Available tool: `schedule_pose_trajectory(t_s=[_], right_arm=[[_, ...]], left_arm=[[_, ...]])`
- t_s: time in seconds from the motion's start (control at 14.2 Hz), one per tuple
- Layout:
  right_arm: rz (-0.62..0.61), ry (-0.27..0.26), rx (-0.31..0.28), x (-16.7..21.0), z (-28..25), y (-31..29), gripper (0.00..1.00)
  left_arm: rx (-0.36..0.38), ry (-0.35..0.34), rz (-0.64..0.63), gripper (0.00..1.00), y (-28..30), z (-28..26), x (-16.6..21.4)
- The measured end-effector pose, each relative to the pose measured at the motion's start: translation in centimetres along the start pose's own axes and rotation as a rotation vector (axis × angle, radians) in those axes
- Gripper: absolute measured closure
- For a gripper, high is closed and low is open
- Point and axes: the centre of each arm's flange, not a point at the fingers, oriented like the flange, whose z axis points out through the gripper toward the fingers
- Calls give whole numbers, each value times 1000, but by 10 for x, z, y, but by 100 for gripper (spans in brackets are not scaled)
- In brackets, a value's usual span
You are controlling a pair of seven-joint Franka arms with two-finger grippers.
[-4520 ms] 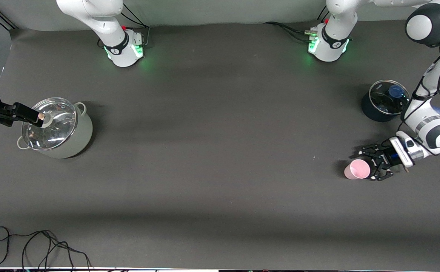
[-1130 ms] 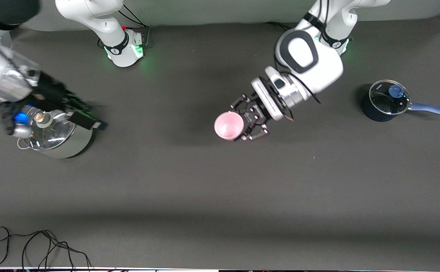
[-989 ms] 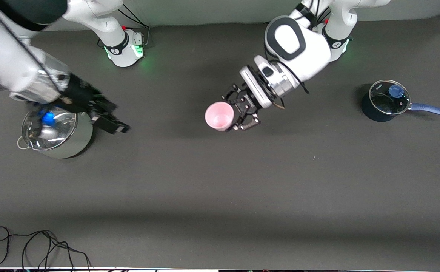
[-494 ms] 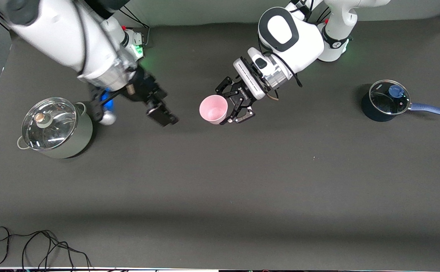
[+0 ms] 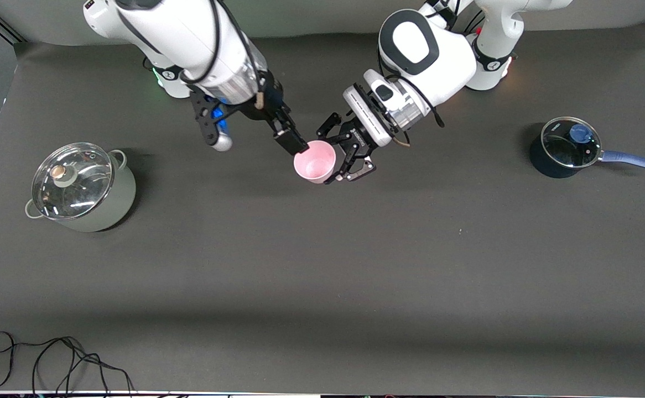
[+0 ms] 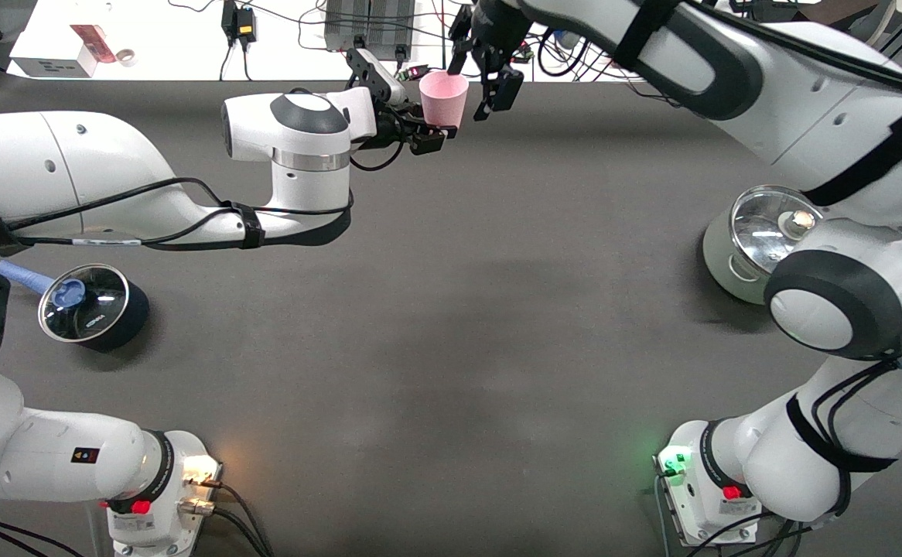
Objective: Transfer pink cup from left to right arm
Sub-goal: 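Lift the pink cup with the left gripper toward the table middle, then close the right gripper on the cup while the left gripper holds it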
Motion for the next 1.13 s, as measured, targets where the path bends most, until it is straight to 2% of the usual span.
schedule_pose_trajectory(t_s=[0.35,0.42,0.49,0.57,0.78,0.92,1.06,1.13], right_arm=[[8,12,-47,3,36,-10,2],[7,12,-45,3,35,-10,7],[6,10,-41,2,33,-11,15],[4,9,-35,1,30,-11,30],[1,6,-24,0,25,-12,63],[4,6,-14,1,24,-13,82],[4,6,-11,1,24,-14,95],[4,6,-11,1,24,-14,95]], left_arm=[[0,0,-2,35,0,0,0],[0,0,-2,35,0,0,0],[0,0,-2,35,0,0,0],[0,0,-2,35,0,0,0],[0,0,-2,35,0,0,0],[-7,1,0,35,4,1,0],[-7,0,7,35,5,1,1],[-7,0,8,35,5,1,1]])
